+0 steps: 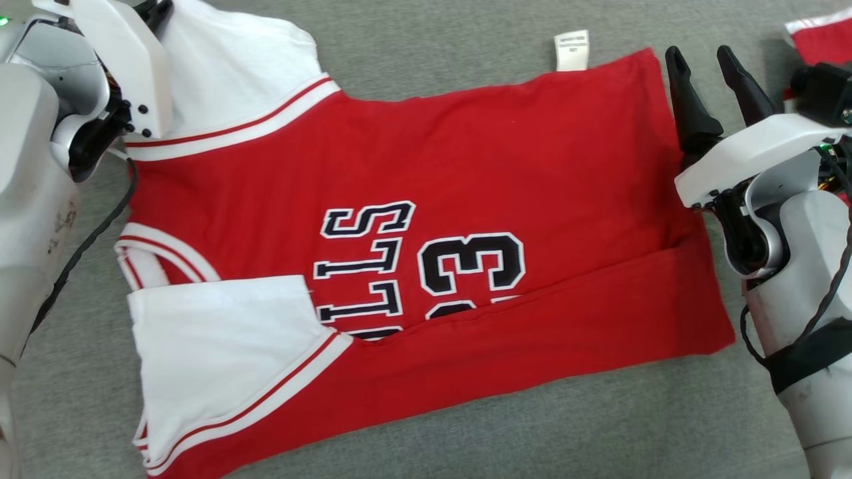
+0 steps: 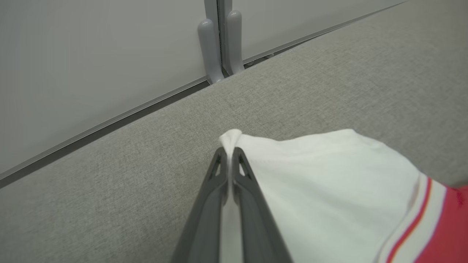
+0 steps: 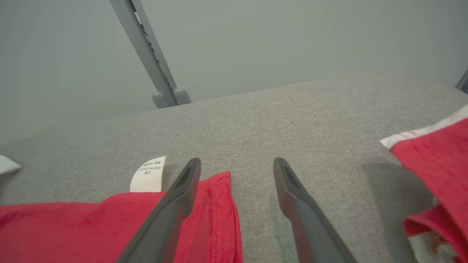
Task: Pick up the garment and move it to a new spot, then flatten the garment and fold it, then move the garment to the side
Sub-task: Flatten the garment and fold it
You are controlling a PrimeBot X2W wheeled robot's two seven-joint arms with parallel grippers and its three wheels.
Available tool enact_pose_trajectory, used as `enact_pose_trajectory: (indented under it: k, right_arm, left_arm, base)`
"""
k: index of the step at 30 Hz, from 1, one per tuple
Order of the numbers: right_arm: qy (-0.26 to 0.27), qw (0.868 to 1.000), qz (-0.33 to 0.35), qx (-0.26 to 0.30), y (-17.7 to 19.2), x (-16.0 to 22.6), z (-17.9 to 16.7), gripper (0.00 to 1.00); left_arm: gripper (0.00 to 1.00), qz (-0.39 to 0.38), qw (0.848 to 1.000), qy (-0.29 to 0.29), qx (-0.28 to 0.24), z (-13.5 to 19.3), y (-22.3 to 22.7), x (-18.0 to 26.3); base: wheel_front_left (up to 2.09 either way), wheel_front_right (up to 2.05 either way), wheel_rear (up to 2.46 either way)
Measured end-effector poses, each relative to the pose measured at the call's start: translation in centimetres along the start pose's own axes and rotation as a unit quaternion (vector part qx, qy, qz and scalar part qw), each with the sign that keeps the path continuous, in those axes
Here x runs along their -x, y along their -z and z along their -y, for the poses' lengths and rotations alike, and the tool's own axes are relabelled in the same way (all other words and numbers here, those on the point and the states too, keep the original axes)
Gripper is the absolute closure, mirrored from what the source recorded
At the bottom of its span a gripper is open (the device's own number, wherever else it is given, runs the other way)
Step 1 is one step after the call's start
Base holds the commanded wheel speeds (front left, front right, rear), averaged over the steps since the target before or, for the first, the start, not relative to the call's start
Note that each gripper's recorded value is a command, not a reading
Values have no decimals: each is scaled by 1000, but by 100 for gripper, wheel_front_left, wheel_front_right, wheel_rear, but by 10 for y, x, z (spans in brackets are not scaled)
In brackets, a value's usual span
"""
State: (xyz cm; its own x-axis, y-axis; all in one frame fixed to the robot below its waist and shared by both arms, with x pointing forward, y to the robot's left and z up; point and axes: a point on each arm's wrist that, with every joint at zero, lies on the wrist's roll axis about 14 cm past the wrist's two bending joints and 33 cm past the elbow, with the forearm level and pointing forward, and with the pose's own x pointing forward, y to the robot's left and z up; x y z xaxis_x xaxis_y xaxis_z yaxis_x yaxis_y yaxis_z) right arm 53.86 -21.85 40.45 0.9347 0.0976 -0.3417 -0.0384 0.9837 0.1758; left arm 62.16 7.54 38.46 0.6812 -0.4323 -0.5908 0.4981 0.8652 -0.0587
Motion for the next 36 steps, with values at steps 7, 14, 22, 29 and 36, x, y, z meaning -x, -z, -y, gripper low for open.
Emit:
enact_pose_trajectory:
  k: [7,14,22,29,36]
  right_arm:
    - [-13,998,-67,11,11,-17,-2,0]
    - [-15,992,-125,24,32,-25,-1,0]
    - [-18,988,-153,8,40,-30,-2,100]
    - [-17,990,-136,9,37,-32,1,100]
    - [-19,997,-75,6,12,-40,1,100]
  left_arm:
    - [100,27,1000,0,-13,-2,-2,25]
    - [100,32,999,1,-8,-2,3,37]
    - [100,28,1000,0,1,-4,13,36]
    - [100,48,999,-21,11,-19,9,35]
    - [100,94,994,-41,22,-29,-7,36]
  base:
    - [0,0,0]
    - [0,0,0]
    - [0,0,0]
    - [0,0,0]
    - [0,0,0]
